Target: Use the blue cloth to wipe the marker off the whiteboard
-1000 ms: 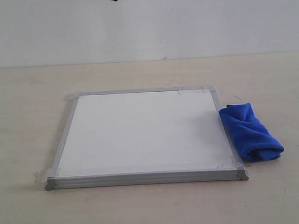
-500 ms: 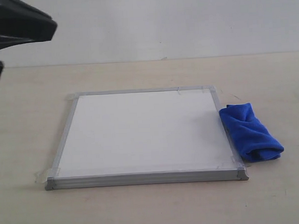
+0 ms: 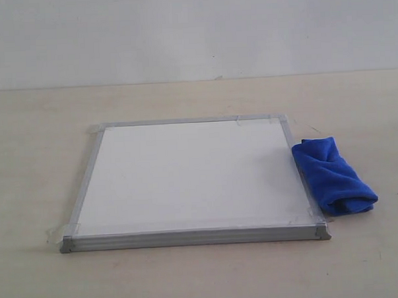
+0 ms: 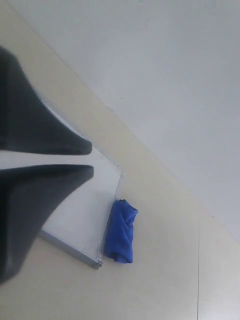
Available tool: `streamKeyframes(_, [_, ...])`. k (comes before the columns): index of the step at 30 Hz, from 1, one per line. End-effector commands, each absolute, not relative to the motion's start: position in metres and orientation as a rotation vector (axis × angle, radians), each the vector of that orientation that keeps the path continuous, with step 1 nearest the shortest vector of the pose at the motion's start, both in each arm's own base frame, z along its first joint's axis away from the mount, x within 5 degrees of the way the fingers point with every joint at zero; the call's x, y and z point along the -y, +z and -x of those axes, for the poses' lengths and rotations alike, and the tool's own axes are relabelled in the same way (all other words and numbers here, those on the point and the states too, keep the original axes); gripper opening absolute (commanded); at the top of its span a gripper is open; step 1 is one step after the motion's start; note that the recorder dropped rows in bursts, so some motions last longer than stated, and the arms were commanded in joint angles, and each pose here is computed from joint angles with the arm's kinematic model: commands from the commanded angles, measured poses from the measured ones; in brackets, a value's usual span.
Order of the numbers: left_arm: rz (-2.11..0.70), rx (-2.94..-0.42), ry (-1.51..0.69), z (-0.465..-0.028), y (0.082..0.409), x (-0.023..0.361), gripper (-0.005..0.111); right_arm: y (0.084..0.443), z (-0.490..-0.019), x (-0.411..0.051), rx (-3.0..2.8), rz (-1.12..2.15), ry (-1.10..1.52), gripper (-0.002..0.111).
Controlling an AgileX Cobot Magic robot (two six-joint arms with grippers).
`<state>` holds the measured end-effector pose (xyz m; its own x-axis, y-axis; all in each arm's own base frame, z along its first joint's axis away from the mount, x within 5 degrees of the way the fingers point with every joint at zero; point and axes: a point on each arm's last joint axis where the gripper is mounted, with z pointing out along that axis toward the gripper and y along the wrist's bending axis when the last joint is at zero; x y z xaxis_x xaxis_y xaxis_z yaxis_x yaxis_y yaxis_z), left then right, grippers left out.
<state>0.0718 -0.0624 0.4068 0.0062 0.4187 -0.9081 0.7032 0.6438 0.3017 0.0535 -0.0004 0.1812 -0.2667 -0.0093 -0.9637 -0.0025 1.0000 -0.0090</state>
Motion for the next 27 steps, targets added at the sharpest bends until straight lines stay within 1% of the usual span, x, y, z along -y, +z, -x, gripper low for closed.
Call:
streamKeyframes(1, [-0.818,-1.725,-0.349,-0.054,0.402,0.049,0.004,0.182,-0.054,0.001,-1.825,0.009,-0.010,0.000])
streamKeyframes(6, [-0.742,-1.704,-0.360,-0.043,0.386,0.040,0.004,0.182,-0.054,0.001,-1.825,0.009,-0.010,0.000])
streamKeyframes(13, [-0.493,-1.575,-0.319,-0.039,0.354,0.028,0.004,0.182,-0.054,0.001,-1.825,0.009,-0.010,0.000])
streamKeyframes(20, [-0.358,-1.579,-0.223,-0.046,0.313,0.022,0.004,0.182,-0.053,0.001,-1.827,0.009,-0.010,0.000])
streamKeyframes(24, [-0.241,-1.500,-0.140,-0.054,0.291,0.015,0.004,0.182,-0.054,0.001,-1.825,0.009,-0.010,0.000])
streamKeyframes(27, [-0.207,-1.503,-0.110,-0.055,0.270,0.013,0.004,0.182,-0.054,0.001,-1.825,0.009,-0.010,0.000])
